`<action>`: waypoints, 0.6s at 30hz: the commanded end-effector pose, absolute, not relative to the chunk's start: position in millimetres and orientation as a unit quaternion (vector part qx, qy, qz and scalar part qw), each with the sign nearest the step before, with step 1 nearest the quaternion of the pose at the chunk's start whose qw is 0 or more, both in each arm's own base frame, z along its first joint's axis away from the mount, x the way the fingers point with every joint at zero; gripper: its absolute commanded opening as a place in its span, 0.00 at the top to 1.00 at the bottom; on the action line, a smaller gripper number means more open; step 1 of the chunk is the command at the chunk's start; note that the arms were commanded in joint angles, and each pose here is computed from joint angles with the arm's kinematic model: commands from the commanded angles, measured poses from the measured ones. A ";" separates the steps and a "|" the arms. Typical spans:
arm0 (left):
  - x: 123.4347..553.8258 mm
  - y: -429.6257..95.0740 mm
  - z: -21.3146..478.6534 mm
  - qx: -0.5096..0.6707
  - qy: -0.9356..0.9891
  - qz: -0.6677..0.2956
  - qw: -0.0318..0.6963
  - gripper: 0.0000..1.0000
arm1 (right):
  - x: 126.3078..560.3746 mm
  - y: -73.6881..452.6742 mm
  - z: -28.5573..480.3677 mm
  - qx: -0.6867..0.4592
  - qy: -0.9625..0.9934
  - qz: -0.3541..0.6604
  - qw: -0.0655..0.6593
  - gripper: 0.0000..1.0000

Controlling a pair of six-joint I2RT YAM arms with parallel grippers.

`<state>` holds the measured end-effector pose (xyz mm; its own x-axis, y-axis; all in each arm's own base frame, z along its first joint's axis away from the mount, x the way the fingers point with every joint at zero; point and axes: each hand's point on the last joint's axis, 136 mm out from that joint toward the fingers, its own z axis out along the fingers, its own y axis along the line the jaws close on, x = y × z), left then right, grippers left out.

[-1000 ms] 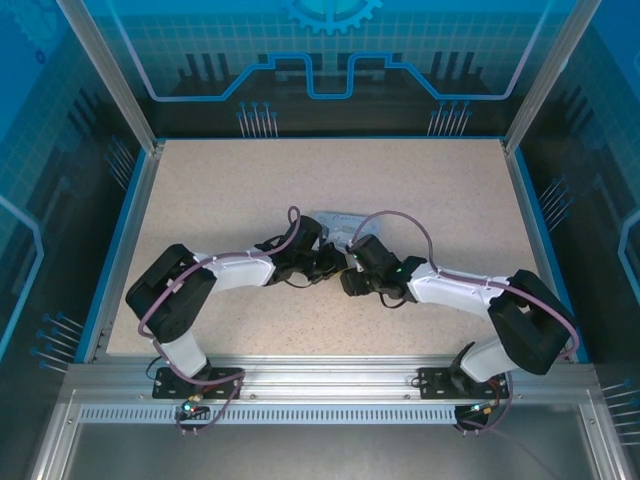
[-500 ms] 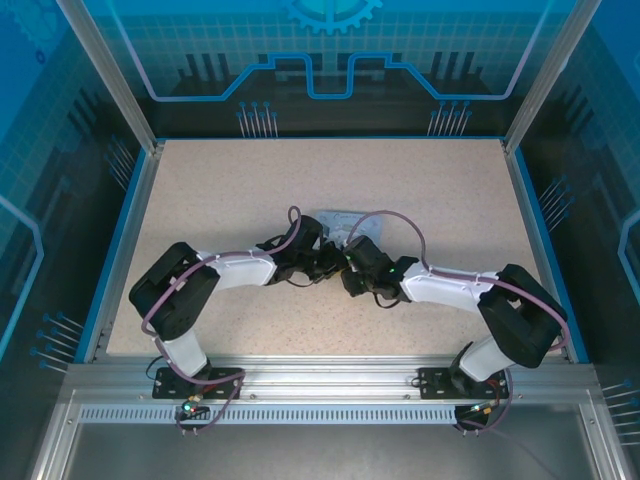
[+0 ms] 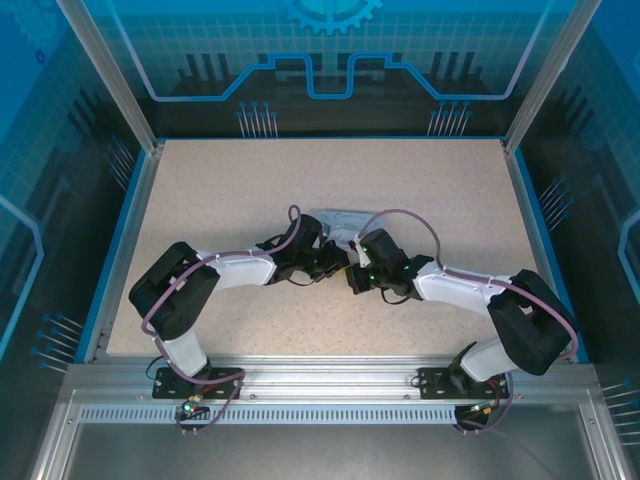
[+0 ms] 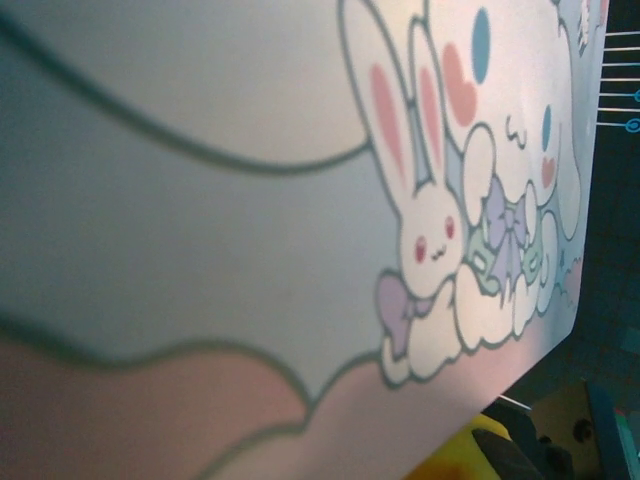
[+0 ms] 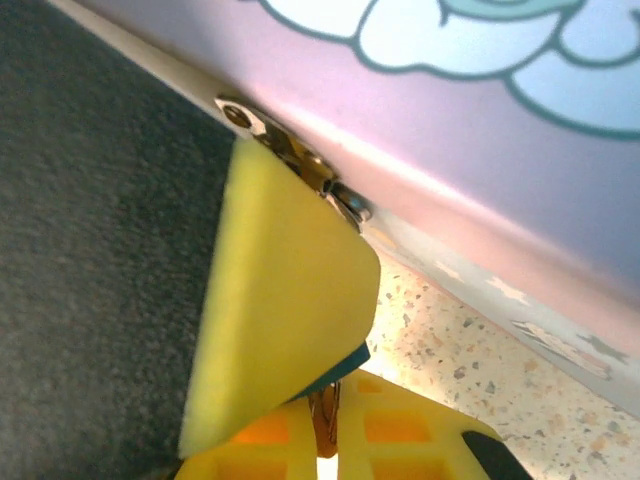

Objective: Unlock a padlock with a key

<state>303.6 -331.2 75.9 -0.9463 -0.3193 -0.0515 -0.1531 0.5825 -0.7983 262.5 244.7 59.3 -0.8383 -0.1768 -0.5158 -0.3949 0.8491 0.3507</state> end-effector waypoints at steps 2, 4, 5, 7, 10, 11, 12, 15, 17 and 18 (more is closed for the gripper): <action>299.0 -335.1 75.1 -0.137 0.883 -0.444 0.071 1.00 | 266.7 260.0 87.0 -0.155 0.907 0.297 0.256 0.84; 299.0 -334.7 74.7 -0.138 0.883 -0.444 0.070 1.00 | 267.2 253.6 86.9 -0.148 0.909 0.293 0.257 0.66; 298.9 -334.7 75.3 -0.140 0.882 -0.444 0.069 1.00 | 268.0 249.2 87.5 -0.143 0.910 0.290 0.261 0.62; 300.0 -333.9 76.7 -0.143 0.881 -0.445 0.070 1.00 | 267.5 238.9 86.4 -0.137 0.913 0.278 0.265 0.57; 300.4 -334.3 77.5 -0.148 0.880 -0.447 0.066 1.00 | 266.6 224.9 87.5 -0.135 0.916 0.256 0.277 0.53; 300.9 -334.7 78.2 -0.148 0.879 -0.448 0.065 1.00 | 265.8 221.5 88.3 -0.138 0.917 0.248 0.281 0.52; 301.4 -334.5 78.6 -0.149 0.879 -0.448 0.065 1.00 | 265.4 218.5 89.4 -0.141 0.917 0.241 0.286 0.52; 301.8 -335.3 79.7 -0.152 0.878 -0.450 0.061 1.00 | 265.0 211.4 90.0 -0.154 0.919 0.209 0.298 0.52; 301.7 -335.8 80.6 -0.153 0.877 -0.452 0.059 1.00 | 265.0 209.4 90.1 -0.166 0.919 0.189 0.305 0.53; 302.1 -335.8 81.0 -0.154 0.877 -0.452 0.058 1.00 | 264.9 208.9 89.6 -0.172 0.918 0.177 0.309 0.53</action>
